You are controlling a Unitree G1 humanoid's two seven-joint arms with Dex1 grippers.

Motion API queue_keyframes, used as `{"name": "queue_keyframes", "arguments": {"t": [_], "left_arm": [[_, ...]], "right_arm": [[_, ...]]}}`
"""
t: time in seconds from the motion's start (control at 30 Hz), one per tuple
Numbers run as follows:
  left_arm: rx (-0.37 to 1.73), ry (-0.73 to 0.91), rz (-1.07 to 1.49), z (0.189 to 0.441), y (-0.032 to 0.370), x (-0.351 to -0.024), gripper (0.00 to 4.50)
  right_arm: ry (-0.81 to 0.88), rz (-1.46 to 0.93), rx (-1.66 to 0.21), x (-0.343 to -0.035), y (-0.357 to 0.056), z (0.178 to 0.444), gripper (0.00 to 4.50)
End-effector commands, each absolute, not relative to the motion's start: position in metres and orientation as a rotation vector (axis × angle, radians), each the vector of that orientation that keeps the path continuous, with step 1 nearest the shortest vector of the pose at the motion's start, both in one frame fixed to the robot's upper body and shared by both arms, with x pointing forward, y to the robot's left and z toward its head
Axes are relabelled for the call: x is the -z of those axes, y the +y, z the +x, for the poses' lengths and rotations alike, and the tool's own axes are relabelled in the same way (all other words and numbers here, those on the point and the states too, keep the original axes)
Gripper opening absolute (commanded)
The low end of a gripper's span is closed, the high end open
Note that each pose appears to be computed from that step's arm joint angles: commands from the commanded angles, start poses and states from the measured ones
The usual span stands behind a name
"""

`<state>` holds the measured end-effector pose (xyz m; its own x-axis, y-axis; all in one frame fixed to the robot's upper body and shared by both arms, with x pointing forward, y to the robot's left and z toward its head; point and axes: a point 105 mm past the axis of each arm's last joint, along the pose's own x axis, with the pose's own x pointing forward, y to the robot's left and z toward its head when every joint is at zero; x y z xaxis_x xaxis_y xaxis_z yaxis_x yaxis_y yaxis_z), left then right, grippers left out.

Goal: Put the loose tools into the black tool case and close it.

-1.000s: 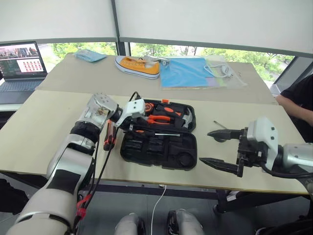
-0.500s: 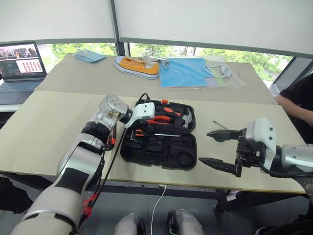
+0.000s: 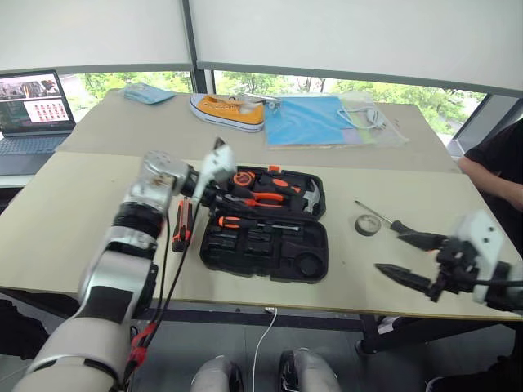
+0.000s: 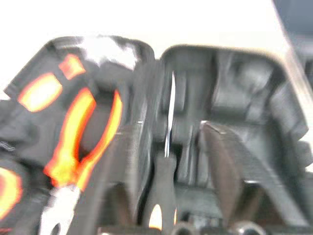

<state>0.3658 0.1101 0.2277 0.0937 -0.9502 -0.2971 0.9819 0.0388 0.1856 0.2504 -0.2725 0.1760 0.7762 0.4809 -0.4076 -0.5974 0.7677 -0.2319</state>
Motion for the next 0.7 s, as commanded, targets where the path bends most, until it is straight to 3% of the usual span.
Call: {"name": "queue_keyframes", "arguments": {"t": [0.03,0.1,0.3,0.43,0.7], "left_arm": [[1.572,0.027,0.323,0.335,0.101,-0.249,3.9],[1.603,0.024,0.31,0.321,0.097,-0.249,4.44],[1.632,0.049,0.305,0.3,0.09,-0.246,4.44],[1.627,0.053,0.32,0.293,0.09,-0.246,4.44],[1.602,0.052,0.353,0.29,0.091,-0.241,4.5]], "right_arm": [[0.361,-0.433,-0.503,-0.177,-0.303,0.269,4.5],[0.408,-0.457,-0.464,-0.167,-0.317,0.286,4.5],[0.549,-0.54,-0.401,-0.138,-0.338,0.334,4.5],[0.631,-0.515,-0.396,-0.127,-0.34,0.354,4.5],[0.779,-0.46,-0.439,-0.121,-0.345,0.354,2.03]]}}
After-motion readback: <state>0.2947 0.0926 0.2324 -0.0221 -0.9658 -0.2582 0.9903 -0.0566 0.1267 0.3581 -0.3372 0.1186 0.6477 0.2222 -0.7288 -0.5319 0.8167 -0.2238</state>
